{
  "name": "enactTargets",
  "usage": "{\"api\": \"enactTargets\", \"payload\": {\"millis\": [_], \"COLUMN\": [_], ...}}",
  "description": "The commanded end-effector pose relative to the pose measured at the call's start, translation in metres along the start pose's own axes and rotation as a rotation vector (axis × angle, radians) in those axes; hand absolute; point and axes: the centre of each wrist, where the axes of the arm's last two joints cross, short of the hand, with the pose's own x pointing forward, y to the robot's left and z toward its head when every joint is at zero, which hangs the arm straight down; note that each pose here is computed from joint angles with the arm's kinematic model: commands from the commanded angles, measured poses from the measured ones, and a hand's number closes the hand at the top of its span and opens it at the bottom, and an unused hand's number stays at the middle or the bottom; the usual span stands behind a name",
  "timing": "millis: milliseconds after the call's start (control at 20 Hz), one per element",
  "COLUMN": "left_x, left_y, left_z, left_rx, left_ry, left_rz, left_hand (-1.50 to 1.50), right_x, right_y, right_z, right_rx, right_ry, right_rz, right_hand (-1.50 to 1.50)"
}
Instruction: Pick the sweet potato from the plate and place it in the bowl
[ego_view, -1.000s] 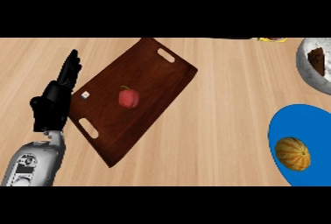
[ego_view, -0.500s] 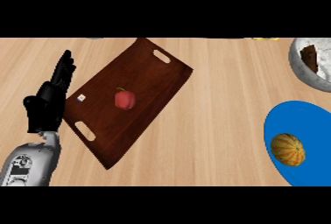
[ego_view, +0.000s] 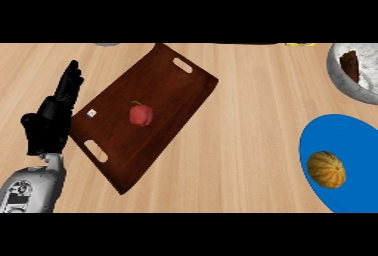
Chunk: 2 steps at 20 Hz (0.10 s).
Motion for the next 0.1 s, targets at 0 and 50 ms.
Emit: {"api": "enactTargets", "payload": {"millis": [0,50], "left_x": [0.0004,-0.0001], "left_y": [0.0003,-0.0049], "left_z": [0.0032,-0.0010], "left_rx": [-0.002,-0.004], "left_ry": [0.012,-0.003], "left_rz": [0.003,0.014], "left_hand": [0.00,0.00], "right_x": [-0.0106,-0.0103], "right_y": [-0.0040,-0.0012], "right_z": [0.0156,0.0126], "right_rx": [0.097,0.111], "right_ry": [-0.113,-0.105], "right_rz": [-0.113,-0.113], "right_hand": [-1.50,-1.50]}}
